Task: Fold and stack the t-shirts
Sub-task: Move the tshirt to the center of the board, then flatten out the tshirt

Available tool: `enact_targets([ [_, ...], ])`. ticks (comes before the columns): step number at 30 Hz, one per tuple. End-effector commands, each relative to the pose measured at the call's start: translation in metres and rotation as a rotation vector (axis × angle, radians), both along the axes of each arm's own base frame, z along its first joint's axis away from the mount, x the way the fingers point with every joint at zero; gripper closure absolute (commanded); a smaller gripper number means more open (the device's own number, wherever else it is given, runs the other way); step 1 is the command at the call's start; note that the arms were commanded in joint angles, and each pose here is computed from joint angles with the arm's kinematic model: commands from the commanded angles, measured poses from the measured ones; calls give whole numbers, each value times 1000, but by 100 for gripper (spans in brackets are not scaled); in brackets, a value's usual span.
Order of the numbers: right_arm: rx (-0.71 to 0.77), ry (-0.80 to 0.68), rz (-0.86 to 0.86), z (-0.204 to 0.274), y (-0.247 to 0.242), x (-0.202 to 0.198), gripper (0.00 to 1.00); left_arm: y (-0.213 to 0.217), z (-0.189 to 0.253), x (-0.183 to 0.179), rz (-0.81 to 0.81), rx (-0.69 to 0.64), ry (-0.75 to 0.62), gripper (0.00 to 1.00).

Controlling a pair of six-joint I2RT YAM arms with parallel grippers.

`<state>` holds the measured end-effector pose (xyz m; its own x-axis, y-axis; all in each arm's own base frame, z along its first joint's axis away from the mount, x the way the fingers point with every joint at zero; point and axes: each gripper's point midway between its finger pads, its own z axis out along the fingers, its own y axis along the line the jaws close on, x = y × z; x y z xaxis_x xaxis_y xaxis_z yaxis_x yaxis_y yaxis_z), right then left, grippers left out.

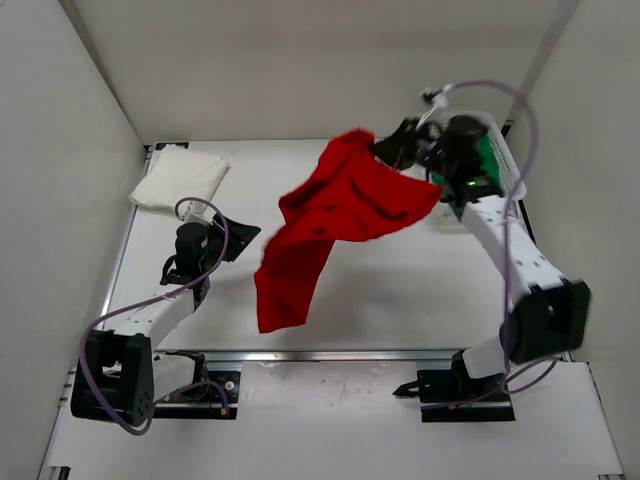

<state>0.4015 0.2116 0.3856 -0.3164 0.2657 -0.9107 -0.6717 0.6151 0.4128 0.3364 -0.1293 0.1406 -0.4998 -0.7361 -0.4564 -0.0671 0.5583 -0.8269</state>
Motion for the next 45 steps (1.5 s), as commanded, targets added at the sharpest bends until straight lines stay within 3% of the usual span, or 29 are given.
enact_targets([
  [1,46,224,-49,-103,-4,31,85,-2,-7,-4,-13,16,14,48],
  [5,-16,337,-103,-152,-11,41,58,-8,-28,-8,-48,83,57,47],
  [8,-95,344,-286,-160,-35,36,48,-11,-35,-10,-51,190,60,44],
  [13,-186,428,-374,-216,-45,-14,48,-41,-42,-9,-123,344,50,40],
  [16,-239,535,-389,-265,-52,-58,57,-55,-52,-3,-186,408,81,37],
  [21,-301,610,-467,-304,-81,-95,68,-57,-75,-11,-224,506,138,36],
  [23,-314,655,-458,-323,-86,-115,68,-52,-77,-11,-196,563,126,35],
  [26,-330,681,-460,-340,-85,-132,57,-59,-77,-1,-210,561,127,29],
  [30,-332,724,-464,-353,-91,-132,50,-76,-83,20,-259,601,148,27],
  [34,-302,750,-461,-362,-88,-123,51,-85,-109,27,-313,587,231,51],
  [35,-285,753,-445,-361,-85,-115,53,-83,-116,27,-314,584,247,53],
  [38,-241,776,-444,-362,-83,-90,77,-86,-124,31,-321,559,251,68],
  [40,-219,784,-449,-360,-83,-70,93,-79,-125,37,-282,539,267,88],
  [43,-199,747,-475,-339,-82,-28,100,-64,-107,51,-201,487,234,100],
  [45,-209,681,-508,-317,-83,14,100,-50,-92,56,-150,457,208,100],
])
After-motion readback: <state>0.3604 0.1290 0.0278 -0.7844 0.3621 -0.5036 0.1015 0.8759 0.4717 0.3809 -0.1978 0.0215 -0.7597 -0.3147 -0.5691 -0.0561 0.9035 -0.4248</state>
